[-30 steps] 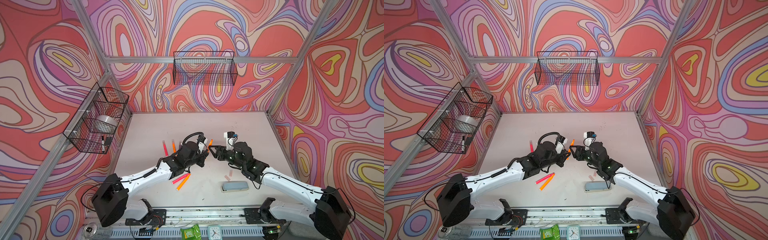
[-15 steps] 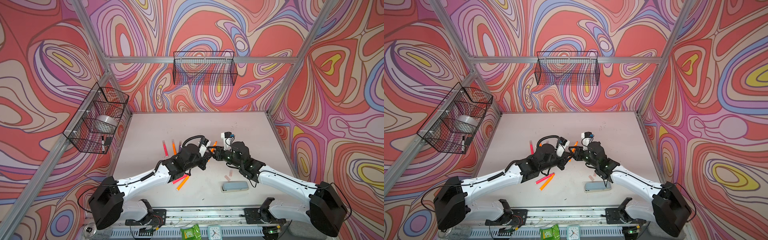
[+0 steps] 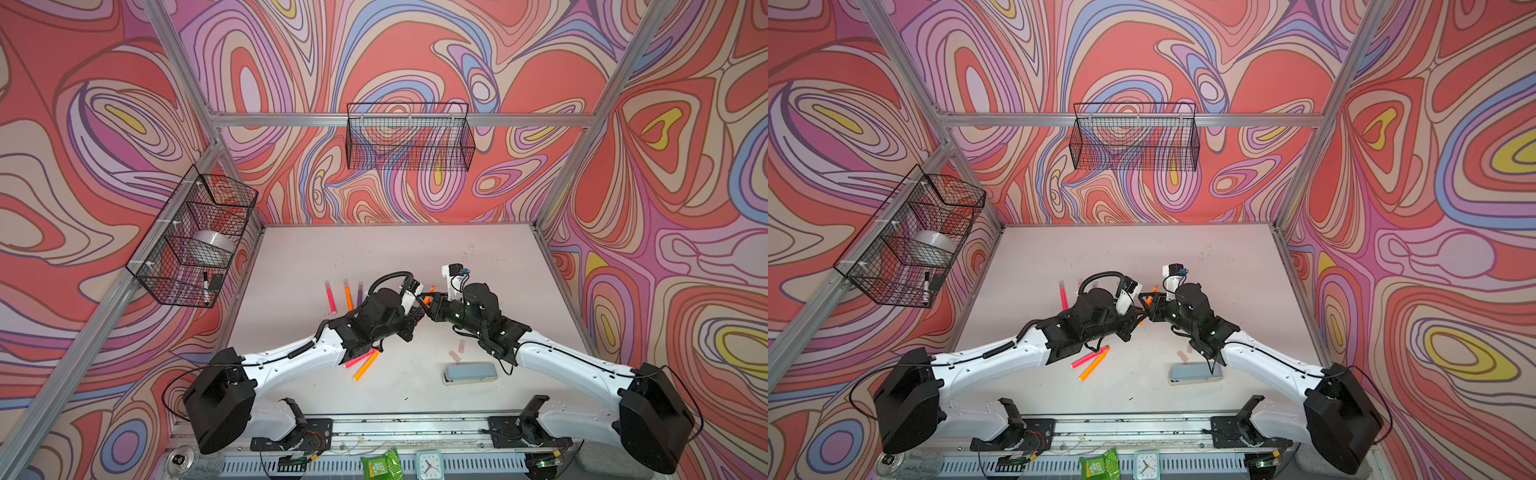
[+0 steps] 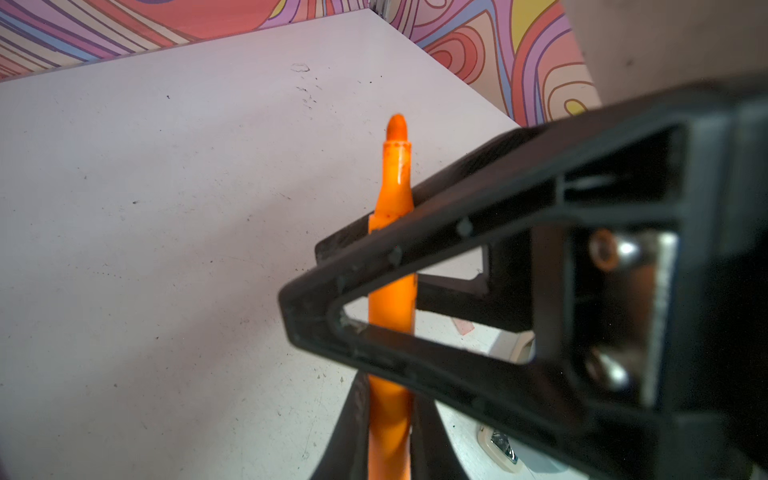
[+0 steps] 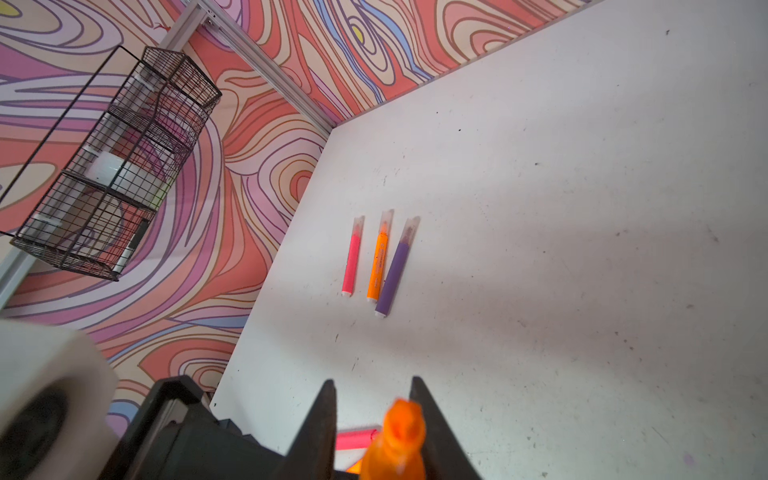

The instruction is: Insert the pens into the pen caps

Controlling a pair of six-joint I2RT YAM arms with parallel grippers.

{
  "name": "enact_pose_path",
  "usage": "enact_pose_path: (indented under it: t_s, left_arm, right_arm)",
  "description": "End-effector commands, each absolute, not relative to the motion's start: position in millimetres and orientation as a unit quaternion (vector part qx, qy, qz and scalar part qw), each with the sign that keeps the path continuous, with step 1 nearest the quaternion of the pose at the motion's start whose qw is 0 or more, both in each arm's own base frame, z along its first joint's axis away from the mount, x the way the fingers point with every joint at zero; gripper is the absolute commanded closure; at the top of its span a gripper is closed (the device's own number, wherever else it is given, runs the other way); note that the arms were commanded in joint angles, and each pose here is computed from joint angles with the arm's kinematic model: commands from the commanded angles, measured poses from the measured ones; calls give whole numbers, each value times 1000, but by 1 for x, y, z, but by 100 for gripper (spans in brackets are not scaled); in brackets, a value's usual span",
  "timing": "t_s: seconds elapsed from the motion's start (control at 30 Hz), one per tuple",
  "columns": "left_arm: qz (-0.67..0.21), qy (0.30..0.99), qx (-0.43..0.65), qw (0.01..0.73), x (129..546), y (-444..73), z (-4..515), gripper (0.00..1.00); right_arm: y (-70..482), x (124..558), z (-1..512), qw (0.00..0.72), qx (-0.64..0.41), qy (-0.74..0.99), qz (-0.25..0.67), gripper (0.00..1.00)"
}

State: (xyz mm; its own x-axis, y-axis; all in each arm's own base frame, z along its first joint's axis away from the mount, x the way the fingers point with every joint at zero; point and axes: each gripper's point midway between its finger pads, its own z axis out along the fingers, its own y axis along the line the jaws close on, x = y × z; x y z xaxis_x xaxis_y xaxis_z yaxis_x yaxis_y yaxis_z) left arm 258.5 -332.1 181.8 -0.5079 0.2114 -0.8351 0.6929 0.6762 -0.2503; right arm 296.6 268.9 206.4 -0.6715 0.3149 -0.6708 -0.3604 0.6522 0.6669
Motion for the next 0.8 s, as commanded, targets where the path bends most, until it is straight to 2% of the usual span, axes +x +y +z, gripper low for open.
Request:
enact_pose_path:
  t_s: [0.0,0.1,0.3,0.37,0.77]
  left_arm:
    - [-301,810,279,420,260,-338,192,95]
    - [-303,808,279,421,259,-338,193,92]
    - [-303,807,280,423,259,-338,192,69]
    - [-301,807,280,424,260,-337,191,64]
    - [-298,808,282,422,261,-339,187,62]
  right_arm:
    - [269,297,207,407,-16,811,420,80]
    - [270,297,204,402,-15,812,422,85]
    - [273,296,204,397,-15,811,430,92]
    - [274,295,205,396,-15,808,436,94]
    - [282,291,204,381,-20,800,462,96]
